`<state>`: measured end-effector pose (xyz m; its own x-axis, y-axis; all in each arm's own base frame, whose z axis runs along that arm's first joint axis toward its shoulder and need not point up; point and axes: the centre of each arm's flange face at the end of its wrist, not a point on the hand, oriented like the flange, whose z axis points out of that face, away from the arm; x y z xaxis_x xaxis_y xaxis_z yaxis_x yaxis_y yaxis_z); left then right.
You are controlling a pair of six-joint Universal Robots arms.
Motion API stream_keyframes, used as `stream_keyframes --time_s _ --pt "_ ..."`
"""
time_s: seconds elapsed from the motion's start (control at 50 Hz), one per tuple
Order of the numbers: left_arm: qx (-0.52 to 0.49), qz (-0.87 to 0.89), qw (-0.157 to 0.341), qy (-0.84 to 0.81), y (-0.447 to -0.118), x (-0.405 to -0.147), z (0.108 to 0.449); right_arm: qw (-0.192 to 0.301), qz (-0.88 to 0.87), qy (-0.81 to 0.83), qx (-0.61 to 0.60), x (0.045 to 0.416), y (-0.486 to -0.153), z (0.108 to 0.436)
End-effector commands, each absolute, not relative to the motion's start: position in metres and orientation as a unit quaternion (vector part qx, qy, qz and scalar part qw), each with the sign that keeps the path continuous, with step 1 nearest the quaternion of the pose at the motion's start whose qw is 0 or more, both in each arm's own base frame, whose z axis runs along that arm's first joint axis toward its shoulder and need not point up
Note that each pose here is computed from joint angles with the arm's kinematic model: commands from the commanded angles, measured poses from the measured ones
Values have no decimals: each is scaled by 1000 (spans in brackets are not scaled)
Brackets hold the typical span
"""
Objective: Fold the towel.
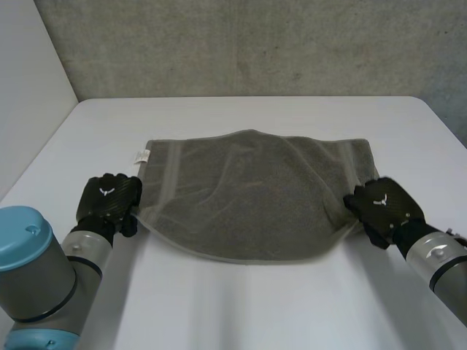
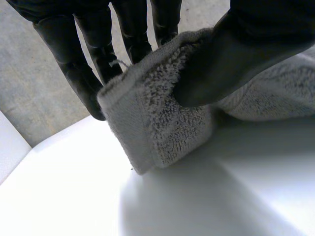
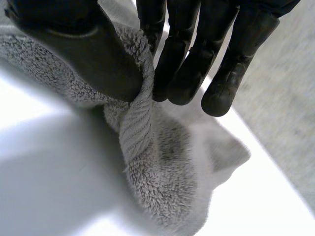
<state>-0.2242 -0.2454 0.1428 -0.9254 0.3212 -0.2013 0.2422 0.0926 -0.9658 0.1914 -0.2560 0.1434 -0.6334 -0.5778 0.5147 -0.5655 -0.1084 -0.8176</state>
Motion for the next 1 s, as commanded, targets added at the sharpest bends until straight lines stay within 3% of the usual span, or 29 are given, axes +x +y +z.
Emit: stream_keyframes --time_s 0.02,0.42,0.56,1.0 --pt "-186 646 19 -740 -253 -220 142 -2 -575 711 -406 179 -263 134" --pt "-179 646 13 -742 -257 -214 141 -12 -584 707 -400 171 -269 138" --pt "-179 646 13 -742 -257 -214 140 0 -614 679 -402 165 -271 157" --pt "-180 646 15 -742 -257 -215 140 12 -604 684 -408 162 -276 146"
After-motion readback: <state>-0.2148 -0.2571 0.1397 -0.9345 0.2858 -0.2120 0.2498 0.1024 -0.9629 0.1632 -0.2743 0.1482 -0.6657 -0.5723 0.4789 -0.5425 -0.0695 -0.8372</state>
